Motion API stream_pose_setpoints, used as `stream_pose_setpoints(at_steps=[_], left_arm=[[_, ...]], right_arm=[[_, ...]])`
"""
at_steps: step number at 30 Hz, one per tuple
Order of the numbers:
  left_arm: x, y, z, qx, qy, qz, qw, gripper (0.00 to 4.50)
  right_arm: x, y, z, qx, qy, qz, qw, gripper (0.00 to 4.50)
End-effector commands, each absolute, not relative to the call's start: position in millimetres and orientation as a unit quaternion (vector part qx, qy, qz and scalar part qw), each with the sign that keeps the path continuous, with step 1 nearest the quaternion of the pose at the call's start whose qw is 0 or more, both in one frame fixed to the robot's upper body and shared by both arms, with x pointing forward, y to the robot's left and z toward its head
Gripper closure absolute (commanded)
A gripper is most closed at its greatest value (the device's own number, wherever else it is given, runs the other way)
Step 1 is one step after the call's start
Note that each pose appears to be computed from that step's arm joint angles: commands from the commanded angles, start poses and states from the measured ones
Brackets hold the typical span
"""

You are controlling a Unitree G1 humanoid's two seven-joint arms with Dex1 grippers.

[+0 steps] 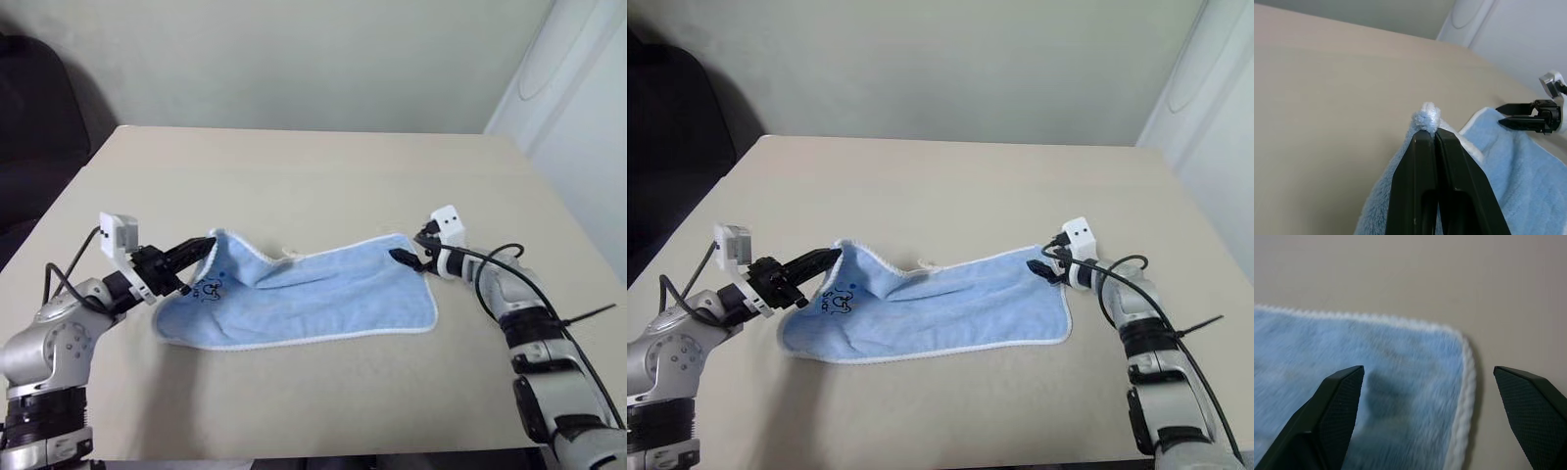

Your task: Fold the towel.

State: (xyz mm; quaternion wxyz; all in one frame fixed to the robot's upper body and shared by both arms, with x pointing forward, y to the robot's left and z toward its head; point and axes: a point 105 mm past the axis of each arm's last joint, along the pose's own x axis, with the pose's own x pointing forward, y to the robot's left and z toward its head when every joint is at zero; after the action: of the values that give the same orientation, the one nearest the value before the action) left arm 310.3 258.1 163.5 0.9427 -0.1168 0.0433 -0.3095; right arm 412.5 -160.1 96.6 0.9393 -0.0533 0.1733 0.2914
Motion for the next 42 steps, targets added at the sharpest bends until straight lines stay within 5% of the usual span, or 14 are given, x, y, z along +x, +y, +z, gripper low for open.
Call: stream_pose_setpoints(at_steps=[1,12,25,34,42], left_arm=[[310,263,170,-0.112,0.028,-0.299,0.947,4.47],[311,263,171,-0.107,0.026,-0.297,0.949,4.47],[315,260,169,-0.105,0.029,-0.299,0.948,4.50],[315,257,165,-0.107,0.029,-0.303,0.947,4.50],[340,260,207,-0.110,-0.056,-0.260,0.958,4.50]], right_arm=[[421,-155,106,-0.074,0.149,0.294,0.941,0.00],[424,-159,93,-0.080,0.169,0.280,0.942,0.00],[416,-165,98,-0.043,0.161,0.273,0.948,4.47],[406,-176,118,-0.040,0.130,0.265,0.955,4.47],[382,-227,182,-0.066,0.046,0.202,0.976,4.47]])
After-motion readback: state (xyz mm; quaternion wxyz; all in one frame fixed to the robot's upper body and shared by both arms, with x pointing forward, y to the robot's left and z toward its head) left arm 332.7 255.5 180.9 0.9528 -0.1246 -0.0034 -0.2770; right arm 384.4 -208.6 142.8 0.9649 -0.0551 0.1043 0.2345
